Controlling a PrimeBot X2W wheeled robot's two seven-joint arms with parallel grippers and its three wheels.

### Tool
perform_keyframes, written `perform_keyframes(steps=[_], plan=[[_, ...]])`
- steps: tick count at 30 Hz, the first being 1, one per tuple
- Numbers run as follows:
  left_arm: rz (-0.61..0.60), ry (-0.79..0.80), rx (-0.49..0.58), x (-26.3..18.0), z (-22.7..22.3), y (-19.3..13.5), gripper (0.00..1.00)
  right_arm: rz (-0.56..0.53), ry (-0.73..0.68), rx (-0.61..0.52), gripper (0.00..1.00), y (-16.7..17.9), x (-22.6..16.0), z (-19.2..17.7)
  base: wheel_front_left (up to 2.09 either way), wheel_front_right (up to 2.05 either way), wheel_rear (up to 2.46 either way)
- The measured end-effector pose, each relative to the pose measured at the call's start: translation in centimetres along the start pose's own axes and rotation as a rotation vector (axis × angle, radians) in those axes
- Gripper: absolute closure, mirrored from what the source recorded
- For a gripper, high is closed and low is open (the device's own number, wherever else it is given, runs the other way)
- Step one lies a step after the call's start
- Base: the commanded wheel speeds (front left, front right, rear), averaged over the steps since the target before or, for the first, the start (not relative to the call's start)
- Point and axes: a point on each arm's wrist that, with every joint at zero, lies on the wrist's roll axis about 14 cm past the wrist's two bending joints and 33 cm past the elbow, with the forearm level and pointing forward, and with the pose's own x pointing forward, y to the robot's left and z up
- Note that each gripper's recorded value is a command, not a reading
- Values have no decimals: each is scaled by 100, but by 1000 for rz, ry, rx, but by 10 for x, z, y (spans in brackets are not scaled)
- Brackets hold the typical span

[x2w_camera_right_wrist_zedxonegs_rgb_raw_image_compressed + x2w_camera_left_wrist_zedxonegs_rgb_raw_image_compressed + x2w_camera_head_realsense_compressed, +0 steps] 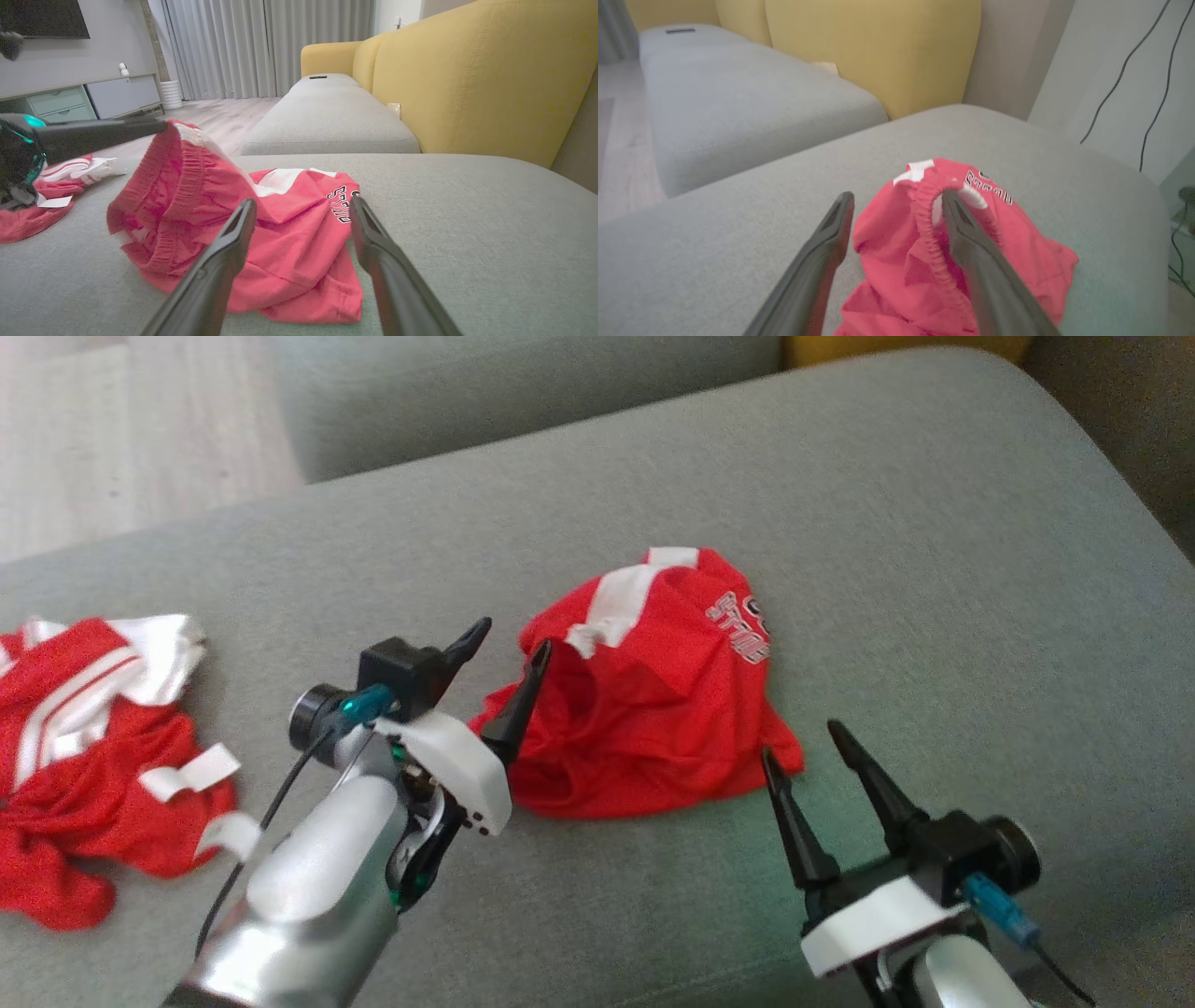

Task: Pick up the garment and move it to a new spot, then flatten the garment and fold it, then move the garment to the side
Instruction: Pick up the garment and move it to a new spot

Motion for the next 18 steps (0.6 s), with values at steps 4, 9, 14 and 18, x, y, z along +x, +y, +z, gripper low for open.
perform_keyframes(steps=[4,9,14,18], plan=[[126,-126,-36,-32,28,17,0,28,2,3,0,10,-4,-2,0,0,0],[374,-186,-40,-104,25,49,0,47,0,8,0,16,-7,-3,0,0,0],[574,-236,13,-166,28,57,0,78,-12,7,0,26,-8,0,0,0,0],[691,-229,60,-211,19,51,0,101,-35,3,0,33,-11,6,0,0,0]])
